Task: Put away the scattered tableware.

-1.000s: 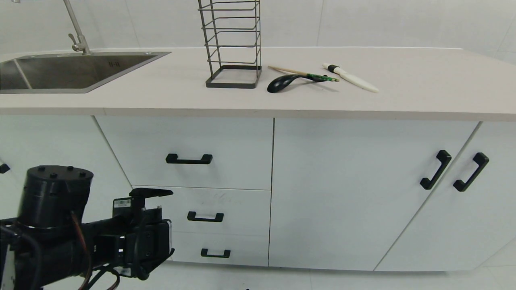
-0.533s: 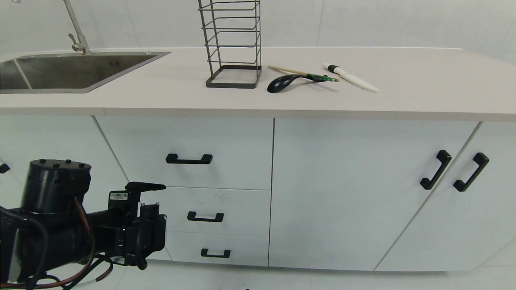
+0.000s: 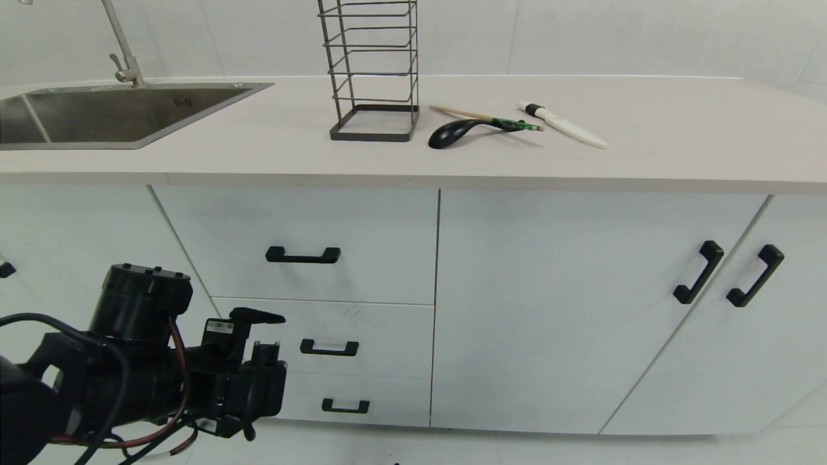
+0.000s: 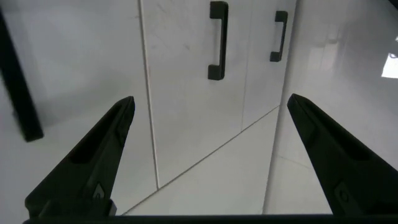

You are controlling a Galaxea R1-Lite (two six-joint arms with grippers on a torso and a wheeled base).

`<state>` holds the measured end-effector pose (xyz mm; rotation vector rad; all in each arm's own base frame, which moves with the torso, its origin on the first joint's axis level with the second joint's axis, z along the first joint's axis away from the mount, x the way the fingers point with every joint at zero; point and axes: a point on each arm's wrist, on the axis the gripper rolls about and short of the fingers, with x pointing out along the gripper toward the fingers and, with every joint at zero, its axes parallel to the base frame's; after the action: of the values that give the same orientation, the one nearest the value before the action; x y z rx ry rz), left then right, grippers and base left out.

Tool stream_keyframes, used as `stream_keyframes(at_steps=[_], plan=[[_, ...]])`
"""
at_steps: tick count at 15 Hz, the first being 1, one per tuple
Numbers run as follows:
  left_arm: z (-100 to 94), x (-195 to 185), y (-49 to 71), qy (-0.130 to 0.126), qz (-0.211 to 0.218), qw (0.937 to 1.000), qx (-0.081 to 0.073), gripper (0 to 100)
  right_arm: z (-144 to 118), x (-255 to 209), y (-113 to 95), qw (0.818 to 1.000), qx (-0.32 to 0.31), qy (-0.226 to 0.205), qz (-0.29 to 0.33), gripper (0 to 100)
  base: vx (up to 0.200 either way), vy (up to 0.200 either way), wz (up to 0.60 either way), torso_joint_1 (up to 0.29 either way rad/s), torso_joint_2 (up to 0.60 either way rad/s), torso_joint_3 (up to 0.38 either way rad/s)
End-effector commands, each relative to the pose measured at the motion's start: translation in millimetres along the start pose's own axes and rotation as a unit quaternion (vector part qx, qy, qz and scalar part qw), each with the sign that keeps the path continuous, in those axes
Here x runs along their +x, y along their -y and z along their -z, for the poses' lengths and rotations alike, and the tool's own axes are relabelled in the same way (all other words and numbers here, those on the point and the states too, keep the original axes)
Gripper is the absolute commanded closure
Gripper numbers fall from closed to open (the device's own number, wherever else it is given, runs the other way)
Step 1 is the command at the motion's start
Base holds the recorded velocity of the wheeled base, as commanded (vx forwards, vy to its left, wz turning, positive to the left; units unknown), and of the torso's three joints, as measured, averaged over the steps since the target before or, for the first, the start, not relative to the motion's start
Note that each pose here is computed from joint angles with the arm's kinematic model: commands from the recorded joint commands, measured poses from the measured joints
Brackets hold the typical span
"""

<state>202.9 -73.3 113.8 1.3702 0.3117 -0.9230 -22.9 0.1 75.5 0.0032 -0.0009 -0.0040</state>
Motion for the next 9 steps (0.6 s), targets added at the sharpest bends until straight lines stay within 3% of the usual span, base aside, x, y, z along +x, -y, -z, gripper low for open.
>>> stream_keyframes(at_steps=[1,5,9], plan=[[2.7,10,3.1,-0.004,0.021,0.9998,-0.004,0,0,0,0,1.000,0.000,0.000,0.000,100,0.000,0.000,0.00,0.000,0.00,0.000],[4.8,23,1.1,-0.003,0.013,0.9999,-0.006,0,0,0,0,1.000,0.000,0.000,0.000,100,0.000,0.000,0.00,0.000,0.00,0.000],[4.0,40,9.6,-0.001,0.041,0.9992,-0.004,0,0,0,0,1.000,0.000,0.000,0.000,100,0.000,0.000,0.00,0.000,0.00,0.000]])
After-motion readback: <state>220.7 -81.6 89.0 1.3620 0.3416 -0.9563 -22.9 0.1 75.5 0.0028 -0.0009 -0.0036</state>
